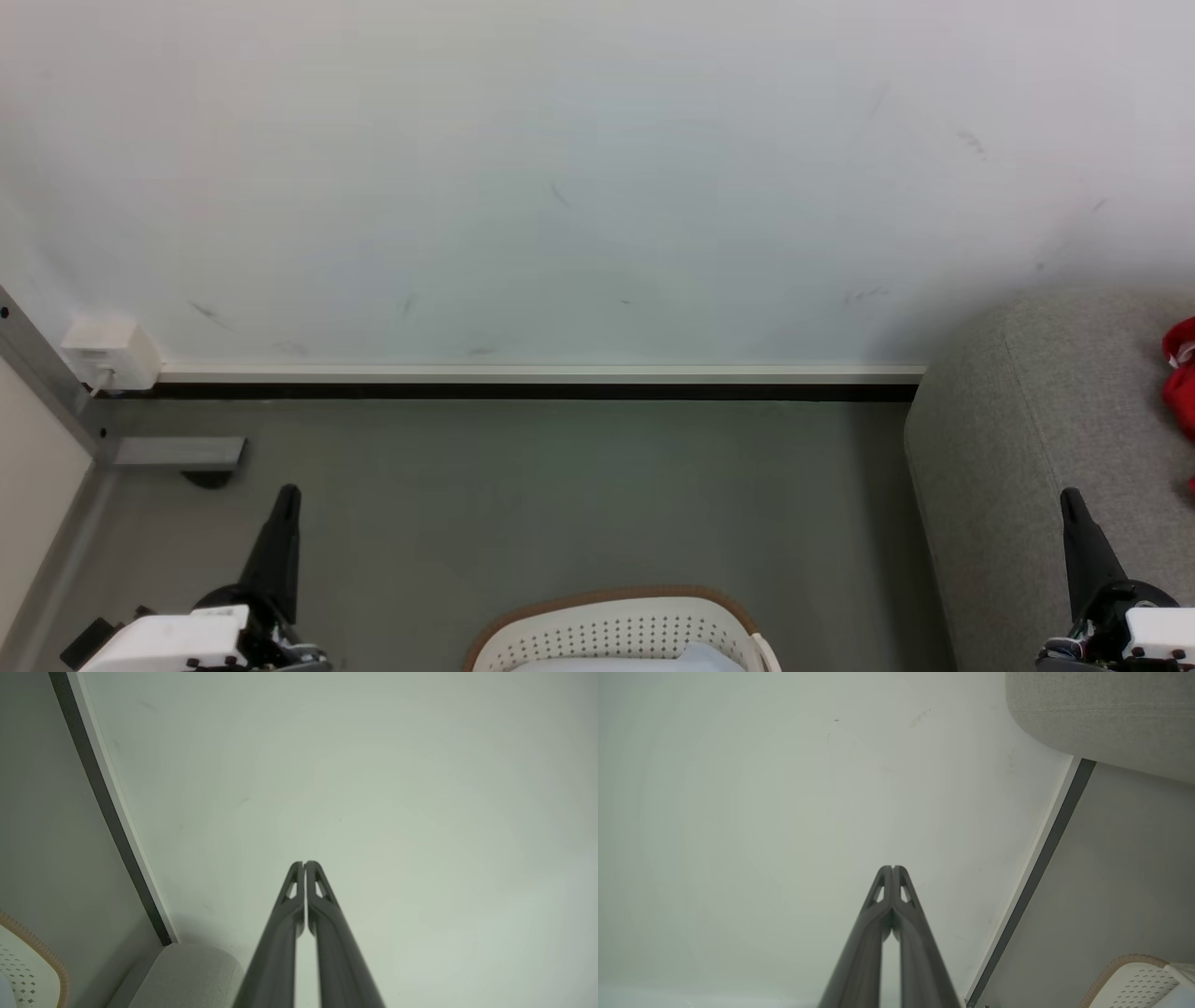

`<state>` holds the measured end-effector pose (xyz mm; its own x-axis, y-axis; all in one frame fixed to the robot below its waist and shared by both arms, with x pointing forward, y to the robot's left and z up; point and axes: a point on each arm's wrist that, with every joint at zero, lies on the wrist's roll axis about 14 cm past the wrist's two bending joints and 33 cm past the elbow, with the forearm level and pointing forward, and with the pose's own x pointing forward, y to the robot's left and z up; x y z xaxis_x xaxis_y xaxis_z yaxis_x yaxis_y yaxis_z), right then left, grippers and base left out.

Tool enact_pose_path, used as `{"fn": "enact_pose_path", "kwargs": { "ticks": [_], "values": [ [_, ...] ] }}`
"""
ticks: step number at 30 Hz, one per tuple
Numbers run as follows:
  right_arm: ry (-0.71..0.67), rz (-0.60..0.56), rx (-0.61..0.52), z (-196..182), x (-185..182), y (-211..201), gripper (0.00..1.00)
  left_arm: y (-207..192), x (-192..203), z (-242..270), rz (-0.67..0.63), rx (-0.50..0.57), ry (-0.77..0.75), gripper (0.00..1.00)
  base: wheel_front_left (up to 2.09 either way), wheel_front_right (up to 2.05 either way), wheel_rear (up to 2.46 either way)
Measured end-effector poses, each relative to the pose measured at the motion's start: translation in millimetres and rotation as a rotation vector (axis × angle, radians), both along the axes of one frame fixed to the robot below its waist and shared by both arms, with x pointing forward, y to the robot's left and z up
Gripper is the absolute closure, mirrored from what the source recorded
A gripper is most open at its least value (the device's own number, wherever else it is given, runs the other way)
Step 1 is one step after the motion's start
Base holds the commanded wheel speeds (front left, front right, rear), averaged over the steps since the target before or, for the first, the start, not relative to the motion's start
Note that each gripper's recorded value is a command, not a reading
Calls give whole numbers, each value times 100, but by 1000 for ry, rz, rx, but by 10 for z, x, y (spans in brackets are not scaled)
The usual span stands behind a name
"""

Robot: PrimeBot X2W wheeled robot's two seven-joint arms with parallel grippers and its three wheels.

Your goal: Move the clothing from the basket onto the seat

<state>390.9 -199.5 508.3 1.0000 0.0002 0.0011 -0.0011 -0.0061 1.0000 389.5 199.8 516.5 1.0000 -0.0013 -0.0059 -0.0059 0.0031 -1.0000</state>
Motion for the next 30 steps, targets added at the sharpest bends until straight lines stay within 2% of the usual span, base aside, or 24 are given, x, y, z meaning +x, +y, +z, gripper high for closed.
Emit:
{"fn": "enact_pose_path", "kwargs": {
  "ticks": [30],
  "values": [
    [-1, 2, -1, 4, 1, -1, 100, 0, 0, 1, 0, 0, 0, 100, 0, 0, 0]
  ]
}}
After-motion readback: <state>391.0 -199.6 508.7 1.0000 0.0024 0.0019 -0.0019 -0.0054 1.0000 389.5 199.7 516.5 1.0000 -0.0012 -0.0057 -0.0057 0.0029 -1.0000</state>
